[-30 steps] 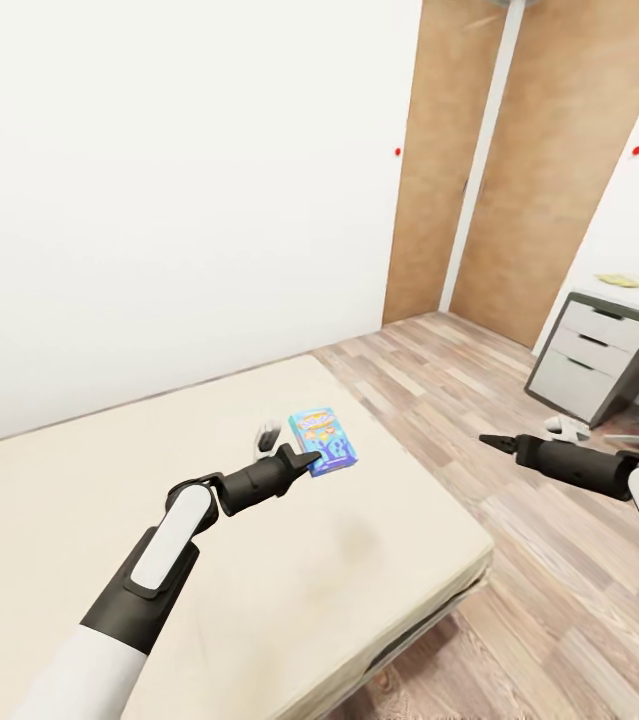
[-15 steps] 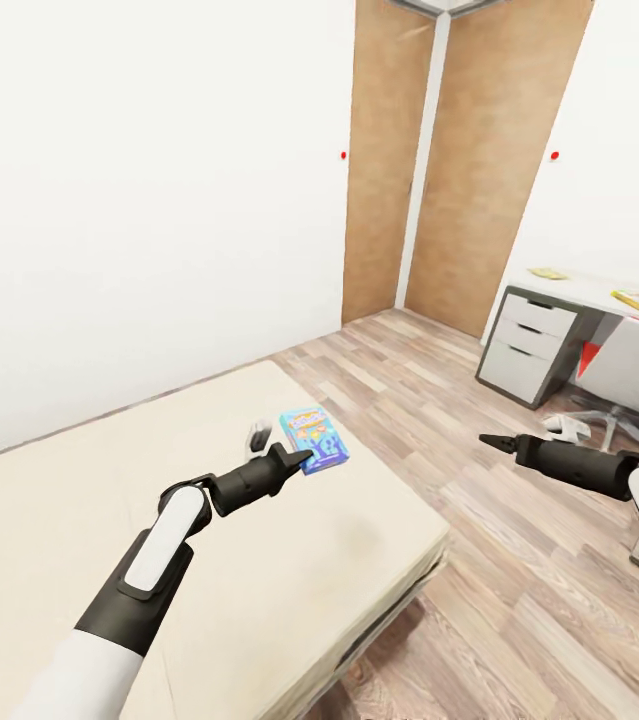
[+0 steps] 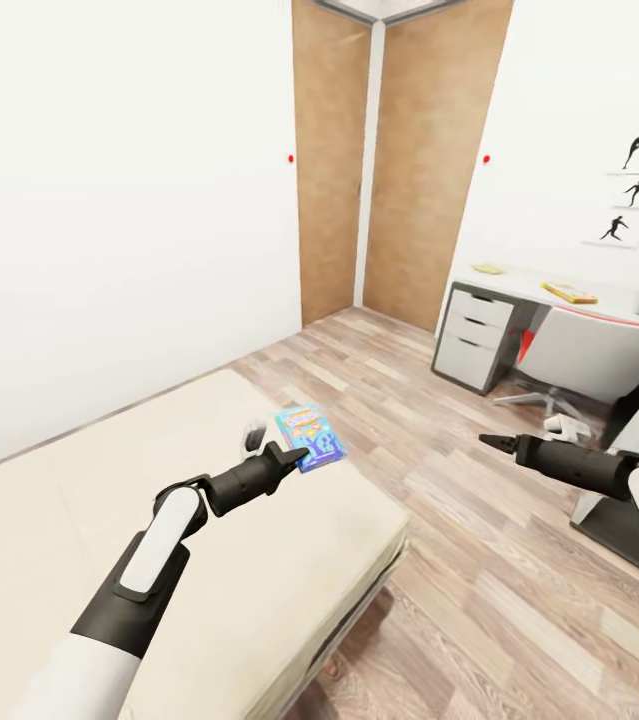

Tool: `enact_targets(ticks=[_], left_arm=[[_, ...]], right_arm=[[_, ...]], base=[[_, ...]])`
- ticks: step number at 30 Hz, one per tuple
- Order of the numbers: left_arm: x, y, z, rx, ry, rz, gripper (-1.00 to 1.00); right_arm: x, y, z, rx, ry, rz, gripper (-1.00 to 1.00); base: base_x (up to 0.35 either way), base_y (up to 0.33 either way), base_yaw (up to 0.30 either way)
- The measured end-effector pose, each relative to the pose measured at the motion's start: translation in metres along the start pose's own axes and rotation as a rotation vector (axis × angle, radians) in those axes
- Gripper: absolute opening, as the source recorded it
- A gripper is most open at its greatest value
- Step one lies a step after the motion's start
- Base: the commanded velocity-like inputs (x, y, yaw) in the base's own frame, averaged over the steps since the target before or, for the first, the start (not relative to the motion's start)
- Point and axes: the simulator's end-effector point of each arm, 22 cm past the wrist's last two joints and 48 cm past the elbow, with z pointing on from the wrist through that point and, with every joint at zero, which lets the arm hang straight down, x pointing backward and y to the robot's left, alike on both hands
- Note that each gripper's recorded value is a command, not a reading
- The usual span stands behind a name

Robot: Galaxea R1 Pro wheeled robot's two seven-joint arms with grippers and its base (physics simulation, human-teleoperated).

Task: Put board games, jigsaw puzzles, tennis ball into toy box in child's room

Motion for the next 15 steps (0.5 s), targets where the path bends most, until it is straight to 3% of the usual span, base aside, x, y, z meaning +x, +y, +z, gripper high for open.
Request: enact_targets(ticks=[15], left_arm=[[-0.006,-0.019,-0.006,0.001,-0.001,-0.001,-1.00]], right_arm=[[-0.013,0.010,-0.012,0.000,0.001,0.001,1.00]], base=[[0.000,0.000,-0.283]])
